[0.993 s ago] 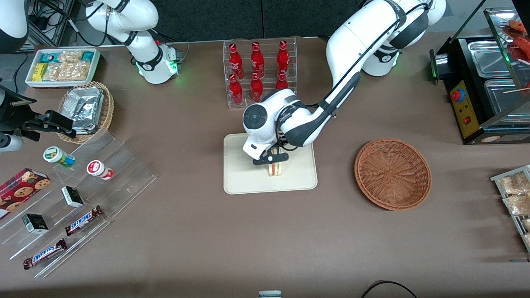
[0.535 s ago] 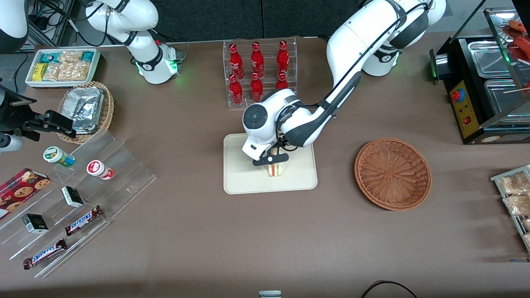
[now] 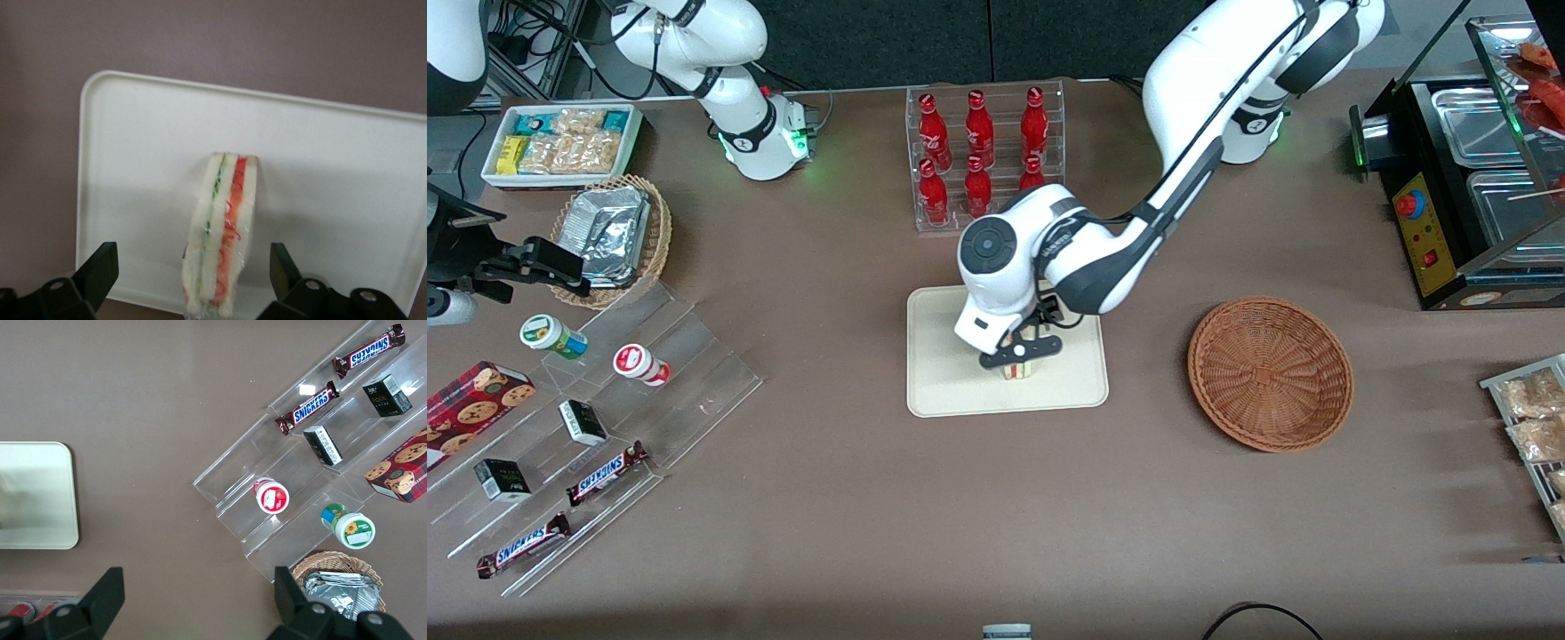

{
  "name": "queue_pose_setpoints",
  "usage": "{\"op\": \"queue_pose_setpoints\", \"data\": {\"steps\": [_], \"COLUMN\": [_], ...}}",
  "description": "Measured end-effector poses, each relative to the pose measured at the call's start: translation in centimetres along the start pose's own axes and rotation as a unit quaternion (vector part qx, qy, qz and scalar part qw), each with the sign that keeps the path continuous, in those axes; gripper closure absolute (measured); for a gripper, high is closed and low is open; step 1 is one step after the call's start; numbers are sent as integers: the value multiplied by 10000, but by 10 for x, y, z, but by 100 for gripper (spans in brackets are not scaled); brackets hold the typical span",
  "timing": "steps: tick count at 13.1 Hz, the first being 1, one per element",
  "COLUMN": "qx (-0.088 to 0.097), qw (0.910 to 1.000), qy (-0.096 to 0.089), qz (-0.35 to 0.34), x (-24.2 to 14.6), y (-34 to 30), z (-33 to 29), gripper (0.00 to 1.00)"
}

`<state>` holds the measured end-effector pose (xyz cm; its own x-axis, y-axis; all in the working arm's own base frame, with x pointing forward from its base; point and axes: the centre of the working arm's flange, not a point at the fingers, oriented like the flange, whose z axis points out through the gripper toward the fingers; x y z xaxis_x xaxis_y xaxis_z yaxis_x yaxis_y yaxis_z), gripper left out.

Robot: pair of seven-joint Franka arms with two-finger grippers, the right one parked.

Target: Place sandwich from basket to tray

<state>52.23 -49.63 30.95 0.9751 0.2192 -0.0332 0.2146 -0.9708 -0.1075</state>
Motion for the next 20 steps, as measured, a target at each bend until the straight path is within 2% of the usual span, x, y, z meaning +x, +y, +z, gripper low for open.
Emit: {"op": "queue_pose_setpoints", "data": {"steps": [1,3,5,9,11,16,20], "qx": [-2,-57,-137,-307,-371,-394,-584], "qw": [9999,9997,9993,9980,9972,9935,9899], "qy": [-7,-158,-326,-543,-608,-938,-1125], "qz": [-115,-168,-100,133,235,507,640], "x": [9,28,53,90,102,126,144], "y": [-8,-28,-61,-136,-169,-249,-335], "z": [-6,-15,-24,-42,-53,-84,-123], "gripper": [0,0,0,0,0,0,0]}}
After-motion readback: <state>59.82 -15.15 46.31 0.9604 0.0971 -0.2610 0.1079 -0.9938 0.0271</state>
